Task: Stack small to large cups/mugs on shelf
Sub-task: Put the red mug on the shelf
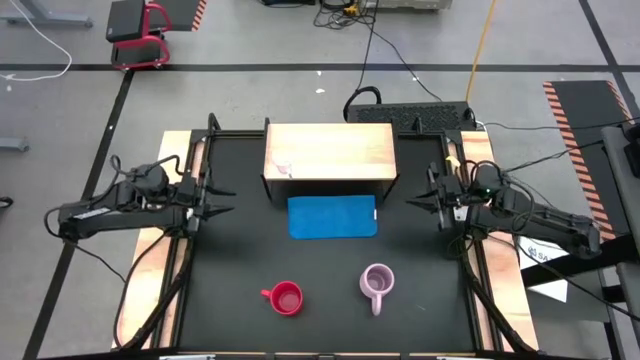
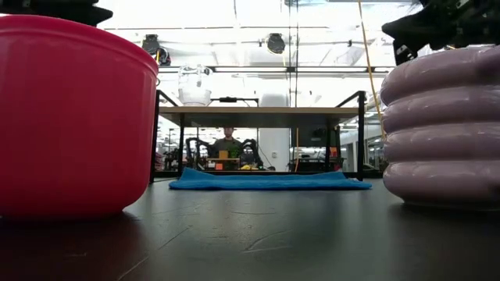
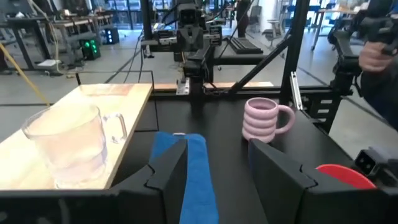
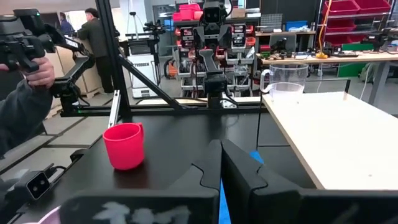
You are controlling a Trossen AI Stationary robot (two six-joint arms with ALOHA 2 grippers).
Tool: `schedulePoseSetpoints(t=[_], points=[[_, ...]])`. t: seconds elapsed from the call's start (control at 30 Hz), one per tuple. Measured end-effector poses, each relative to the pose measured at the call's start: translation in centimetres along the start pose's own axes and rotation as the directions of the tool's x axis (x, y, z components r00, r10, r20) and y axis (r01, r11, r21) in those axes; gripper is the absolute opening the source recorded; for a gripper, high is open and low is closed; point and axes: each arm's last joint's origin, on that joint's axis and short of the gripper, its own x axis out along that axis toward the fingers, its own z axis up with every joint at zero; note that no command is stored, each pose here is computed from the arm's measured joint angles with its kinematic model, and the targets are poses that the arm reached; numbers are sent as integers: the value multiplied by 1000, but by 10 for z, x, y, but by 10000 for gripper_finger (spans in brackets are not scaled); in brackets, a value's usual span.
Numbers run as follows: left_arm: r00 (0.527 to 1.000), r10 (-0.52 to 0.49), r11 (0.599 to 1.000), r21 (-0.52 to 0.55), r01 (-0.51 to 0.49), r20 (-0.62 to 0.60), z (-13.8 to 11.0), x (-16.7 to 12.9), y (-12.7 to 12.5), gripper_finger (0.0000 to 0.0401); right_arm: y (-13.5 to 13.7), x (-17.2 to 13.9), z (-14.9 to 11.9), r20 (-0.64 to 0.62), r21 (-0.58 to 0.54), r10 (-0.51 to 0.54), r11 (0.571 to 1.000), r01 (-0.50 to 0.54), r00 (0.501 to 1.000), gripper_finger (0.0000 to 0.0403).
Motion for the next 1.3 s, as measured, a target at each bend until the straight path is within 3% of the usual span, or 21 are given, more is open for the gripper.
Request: schedulePoseSetpoints(t=[0.47, 0.8, 1.03, 1.3], points=[[994, 3, 999, -41, 2, 113, -23, -4, -2, 172, 1, -8, -43, 31, 27, 4, 1000, -5, 1000, 0], [996, 2, 998, -61, 3, 95, -41, 3, -1, 172, 0, -8, -65, 29, 54, 5, 999, -7, 1000, 0], [996, 21, 997, -76, -14, 83, -59, 13, 2, 172, 0, -7, -61, 108, 3, 12, 1000, -13, 994, 0], [995, 26, 996, -82, -19, 96, -85, 27, 4, 172, 0, -7, -62, 106, -23, 13, 1000, -10, 994, 0]])
